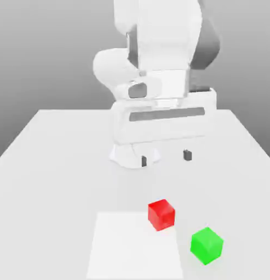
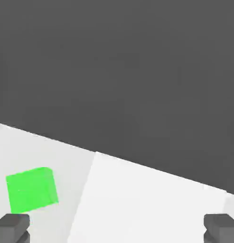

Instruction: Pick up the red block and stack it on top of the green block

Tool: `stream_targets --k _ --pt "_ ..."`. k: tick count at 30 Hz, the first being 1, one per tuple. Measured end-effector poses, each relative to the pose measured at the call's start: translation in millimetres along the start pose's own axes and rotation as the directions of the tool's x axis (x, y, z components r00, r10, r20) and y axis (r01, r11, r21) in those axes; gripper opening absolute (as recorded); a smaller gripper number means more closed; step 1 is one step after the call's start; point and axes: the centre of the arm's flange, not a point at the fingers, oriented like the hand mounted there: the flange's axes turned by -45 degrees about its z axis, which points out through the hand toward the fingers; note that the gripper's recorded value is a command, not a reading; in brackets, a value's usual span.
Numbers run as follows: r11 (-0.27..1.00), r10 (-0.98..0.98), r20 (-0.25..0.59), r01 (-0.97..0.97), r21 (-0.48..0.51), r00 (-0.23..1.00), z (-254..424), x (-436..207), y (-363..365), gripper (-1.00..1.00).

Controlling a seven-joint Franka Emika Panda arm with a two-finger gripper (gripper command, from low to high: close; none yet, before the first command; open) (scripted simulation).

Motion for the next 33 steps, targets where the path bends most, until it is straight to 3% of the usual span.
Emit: stream_targets --k 3,9,10,17,24,33 --pt "0.997 -0.068 0.11 0.066 0.027 0.992 66.3 -38.2 -18.1 0.0" --pt "0.996 -0.084 0.134 0.08 0.035 0.987 126.7 -54.8 -23.5 0.0" --pt "0.996 -0.084 0.135 0.08 0.035 0.987 132.2 -56.2 -23.7 -1.0" --pt "0.996 -0.084 0.135 0.08 0.035 0.987 132.0 -56.3 -23.8 -1.0" --pt "0.996 -0.085 0.135 0.081 0.035 0.987 78.3 -48.4 -22.6 -1.0" --pt "0.88 -0.474 0.111 0.466 0.087 0.874 50.9 50.2 -72.4 -1.0"
